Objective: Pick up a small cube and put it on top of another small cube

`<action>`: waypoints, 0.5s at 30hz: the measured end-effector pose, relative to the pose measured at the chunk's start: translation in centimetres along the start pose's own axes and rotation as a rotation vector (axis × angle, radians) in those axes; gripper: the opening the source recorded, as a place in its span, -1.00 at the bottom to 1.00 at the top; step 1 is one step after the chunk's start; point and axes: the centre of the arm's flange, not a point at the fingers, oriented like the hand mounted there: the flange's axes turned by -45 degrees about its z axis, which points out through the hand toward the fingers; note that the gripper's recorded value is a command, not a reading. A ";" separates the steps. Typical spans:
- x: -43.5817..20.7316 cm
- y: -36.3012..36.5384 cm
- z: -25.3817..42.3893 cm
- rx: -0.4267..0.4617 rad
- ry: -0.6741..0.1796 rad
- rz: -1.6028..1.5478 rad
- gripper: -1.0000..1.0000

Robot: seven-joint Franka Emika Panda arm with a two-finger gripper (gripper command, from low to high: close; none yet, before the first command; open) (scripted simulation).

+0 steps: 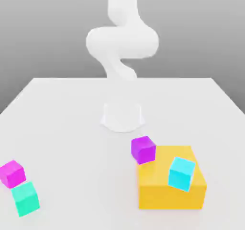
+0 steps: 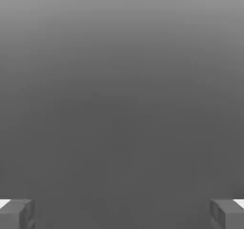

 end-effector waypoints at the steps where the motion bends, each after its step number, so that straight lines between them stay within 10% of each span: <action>1: -0.1 1.2 2.2 -0.015 -0.031 0.019 0.00; 15: -13.3 20.3 25.1 -0.171 -0.423 0.312 0.00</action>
